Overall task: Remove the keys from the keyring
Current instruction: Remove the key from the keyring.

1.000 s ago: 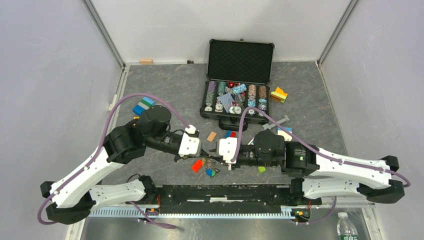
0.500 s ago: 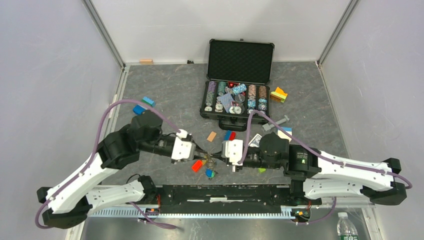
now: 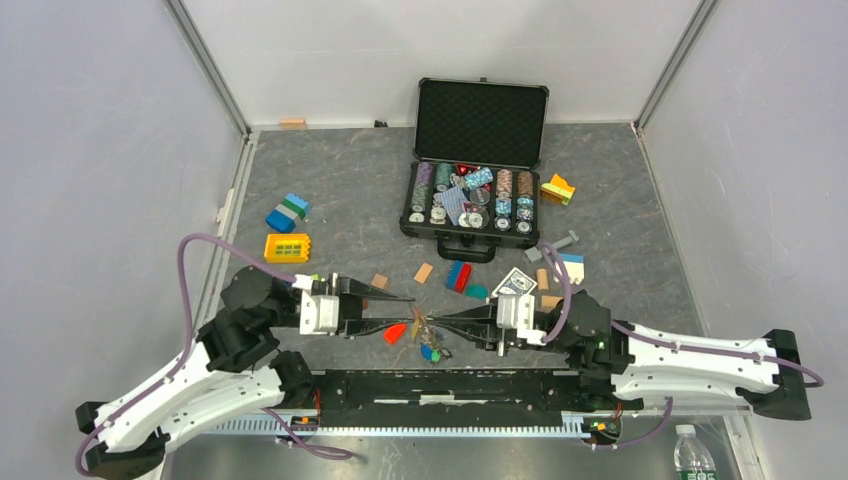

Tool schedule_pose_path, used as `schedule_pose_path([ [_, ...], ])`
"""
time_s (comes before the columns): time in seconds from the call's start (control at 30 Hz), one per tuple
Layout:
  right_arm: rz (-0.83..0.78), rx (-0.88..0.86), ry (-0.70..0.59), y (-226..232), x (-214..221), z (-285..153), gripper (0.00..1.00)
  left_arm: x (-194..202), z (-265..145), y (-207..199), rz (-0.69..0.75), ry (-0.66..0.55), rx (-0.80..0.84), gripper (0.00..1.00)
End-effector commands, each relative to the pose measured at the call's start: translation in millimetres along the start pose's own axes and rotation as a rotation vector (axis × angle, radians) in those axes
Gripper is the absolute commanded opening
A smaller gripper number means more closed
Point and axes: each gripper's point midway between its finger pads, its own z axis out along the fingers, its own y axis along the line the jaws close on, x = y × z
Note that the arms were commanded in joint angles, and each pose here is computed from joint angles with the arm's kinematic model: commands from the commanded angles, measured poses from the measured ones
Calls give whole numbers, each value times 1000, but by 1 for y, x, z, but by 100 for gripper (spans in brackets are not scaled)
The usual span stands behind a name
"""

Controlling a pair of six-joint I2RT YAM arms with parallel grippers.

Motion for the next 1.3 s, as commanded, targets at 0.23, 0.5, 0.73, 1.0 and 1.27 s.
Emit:
schedule_pose_path([
  [0.23,34,41,-490,-5,-84,-14,0,-39,10,-5,-51,-198,45,34],
  [0.5,63,81,-558,-12,-90,-16,0,-42,10,-15,-67,-230,97,34],
  [0.73,79,71,-519,-10,-83,-7,0,-43,15,-12,-72,-228,109,34],
  [1.0,76,59,-501,-9,-82,-1,0,-37,24,-11,-98,-216,136,25],
  [1.27,71,42,-481,-7,-79,3,0,-33,27,-7,-115,-199,121,21],
])
